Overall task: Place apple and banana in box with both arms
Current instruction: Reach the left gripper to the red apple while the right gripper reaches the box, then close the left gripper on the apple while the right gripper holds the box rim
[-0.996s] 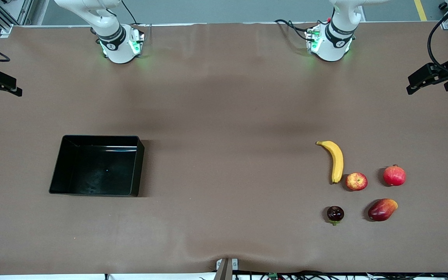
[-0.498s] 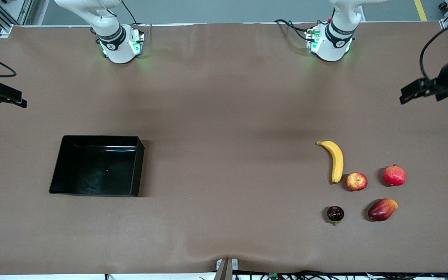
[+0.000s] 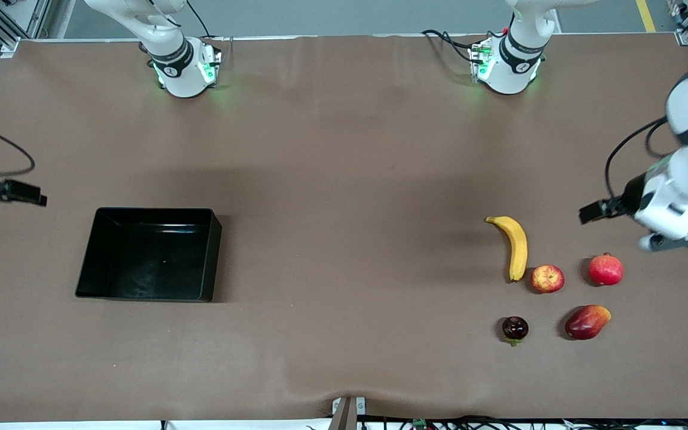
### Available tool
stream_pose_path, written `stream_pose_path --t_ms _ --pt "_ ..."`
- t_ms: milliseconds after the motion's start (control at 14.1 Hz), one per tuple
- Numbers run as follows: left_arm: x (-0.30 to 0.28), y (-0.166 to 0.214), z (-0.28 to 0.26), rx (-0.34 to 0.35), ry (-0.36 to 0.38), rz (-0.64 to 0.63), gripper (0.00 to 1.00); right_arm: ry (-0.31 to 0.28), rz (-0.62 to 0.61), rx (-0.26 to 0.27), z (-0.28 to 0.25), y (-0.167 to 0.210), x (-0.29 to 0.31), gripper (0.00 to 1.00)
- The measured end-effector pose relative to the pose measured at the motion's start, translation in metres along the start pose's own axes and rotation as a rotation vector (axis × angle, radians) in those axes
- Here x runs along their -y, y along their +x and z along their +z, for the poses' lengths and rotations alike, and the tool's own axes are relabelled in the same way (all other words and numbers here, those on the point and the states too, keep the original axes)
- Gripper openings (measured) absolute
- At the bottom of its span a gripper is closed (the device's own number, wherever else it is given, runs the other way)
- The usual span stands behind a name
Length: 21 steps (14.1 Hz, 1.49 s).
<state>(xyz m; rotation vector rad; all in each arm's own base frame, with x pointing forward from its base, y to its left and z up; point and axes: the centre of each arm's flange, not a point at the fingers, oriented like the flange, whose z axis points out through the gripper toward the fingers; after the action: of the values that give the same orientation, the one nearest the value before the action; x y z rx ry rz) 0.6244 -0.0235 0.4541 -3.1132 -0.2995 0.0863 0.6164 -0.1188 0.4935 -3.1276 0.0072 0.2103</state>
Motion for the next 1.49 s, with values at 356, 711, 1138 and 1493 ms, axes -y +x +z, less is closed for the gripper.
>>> stream_pose_path --t_ms 356,711,1138,1493 --pt "0.01 0.041 0.113 -0.004 -0.004 -0.048 1.0 -0.028 -0.092 -0.014 0.099 0.054 -0.021 1.0" --pt "0.024 0.063 0.194 -0.015 -0.024 -0.076 1.0 -0.049 -0.132 -0.012 0.191 0.085 -0.033 1.0" --pt "0.014 0.07 0.21 -0.032 -0.035 -0.077 1.0 -0.015 -0.117 0.03 0.231 0.087 -0.036 1.0" --pt "0.008 0.074 0.232 -0.055 -0.048 -0.073 1.0 0.0 -0.134 0.063 0.253 0.087 -0.033 0.78"
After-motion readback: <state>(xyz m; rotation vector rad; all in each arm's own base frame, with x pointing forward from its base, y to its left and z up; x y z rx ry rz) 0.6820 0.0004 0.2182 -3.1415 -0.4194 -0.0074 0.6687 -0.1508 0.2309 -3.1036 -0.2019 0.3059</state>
